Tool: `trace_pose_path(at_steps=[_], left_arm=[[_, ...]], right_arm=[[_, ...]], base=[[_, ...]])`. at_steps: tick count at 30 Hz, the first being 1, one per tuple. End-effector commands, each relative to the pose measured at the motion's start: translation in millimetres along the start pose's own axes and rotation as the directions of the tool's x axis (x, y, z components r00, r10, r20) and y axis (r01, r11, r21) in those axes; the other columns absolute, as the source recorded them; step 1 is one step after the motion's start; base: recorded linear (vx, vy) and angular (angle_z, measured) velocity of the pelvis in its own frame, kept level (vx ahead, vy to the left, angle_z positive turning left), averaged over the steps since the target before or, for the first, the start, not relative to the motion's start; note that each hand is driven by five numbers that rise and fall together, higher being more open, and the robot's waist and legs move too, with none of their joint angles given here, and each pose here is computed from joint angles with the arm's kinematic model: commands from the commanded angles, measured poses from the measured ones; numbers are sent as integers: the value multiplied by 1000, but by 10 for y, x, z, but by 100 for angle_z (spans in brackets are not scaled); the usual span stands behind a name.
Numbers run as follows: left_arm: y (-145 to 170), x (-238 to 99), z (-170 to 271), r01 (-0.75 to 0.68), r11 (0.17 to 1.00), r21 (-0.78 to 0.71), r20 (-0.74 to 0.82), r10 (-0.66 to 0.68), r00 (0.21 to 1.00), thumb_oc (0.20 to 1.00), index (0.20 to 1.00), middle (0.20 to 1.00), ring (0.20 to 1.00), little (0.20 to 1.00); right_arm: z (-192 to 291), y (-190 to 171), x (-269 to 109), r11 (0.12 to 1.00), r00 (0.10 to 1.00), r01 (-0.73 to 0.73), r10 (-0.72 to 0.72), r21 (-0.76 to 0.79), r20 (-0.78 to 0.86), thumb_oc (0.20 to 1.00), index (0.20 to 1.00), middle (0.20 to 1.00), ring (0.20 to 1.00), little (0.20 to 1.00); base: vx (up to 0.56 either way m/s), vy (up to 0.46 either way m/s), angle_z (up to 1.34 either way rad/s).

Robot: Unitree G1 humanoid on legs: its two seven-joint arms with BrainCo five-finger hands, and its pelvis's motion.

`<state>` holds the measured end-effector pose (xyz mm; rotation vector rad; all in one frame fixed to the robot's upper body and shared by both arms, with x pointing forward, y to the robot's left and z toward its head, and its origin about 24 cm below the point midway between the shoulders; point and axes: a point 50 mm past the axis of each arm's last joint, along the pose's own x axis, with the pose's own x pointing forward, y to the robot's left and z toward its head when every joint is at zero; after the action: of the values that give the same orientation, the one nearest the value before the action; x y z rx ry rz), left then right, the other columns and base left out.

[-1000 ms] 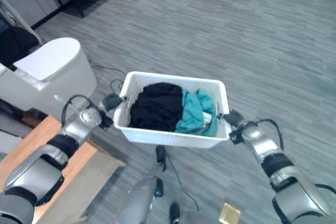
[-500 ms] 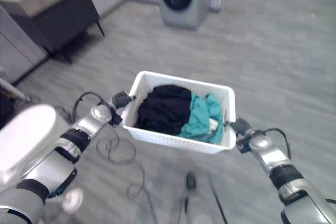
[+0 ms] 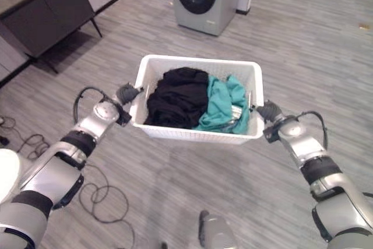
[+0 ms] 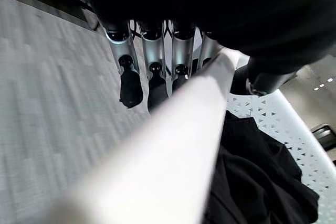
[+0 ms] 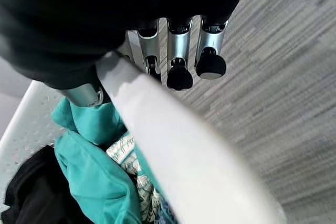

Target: Grab the laundry basket,head to the washer,open it,put in the laundry and shut it.

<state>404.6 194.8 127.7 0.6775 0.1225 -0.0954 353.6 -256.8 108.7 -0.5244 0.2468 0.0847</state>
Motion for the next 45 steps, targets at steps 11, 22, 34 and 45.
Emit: trace_pose_path(at_steps=[11,22,34,45], left_arm=[[176,11,135,-79,997,-13,51,80,996,200,200,200,200,200],[325,-47,7,-117,993,-5,36,118,992,200,200,200,200,200],[421,-8,142,-148,989,3,49,148,988,200,200,200,200,200],[349,-5,179,-133,990,36,81,130,988,200,200,200,200,200]], right_arm=[[137,-248,-192,990,976,74,-97,123,195,200,200,200,200,200],[147,-83,9,990,988,49,-67,130,141,200,200,200,200,200],[273,-234,3,990,982,86,-103,110,161,200,200,200,200,200],[444,-204,-167,997,959,26,-46,76,278,200,200,200,200,200]], base=[[355,62,-41],[407,250,-19],[332,97,7],[425,-133,44]])
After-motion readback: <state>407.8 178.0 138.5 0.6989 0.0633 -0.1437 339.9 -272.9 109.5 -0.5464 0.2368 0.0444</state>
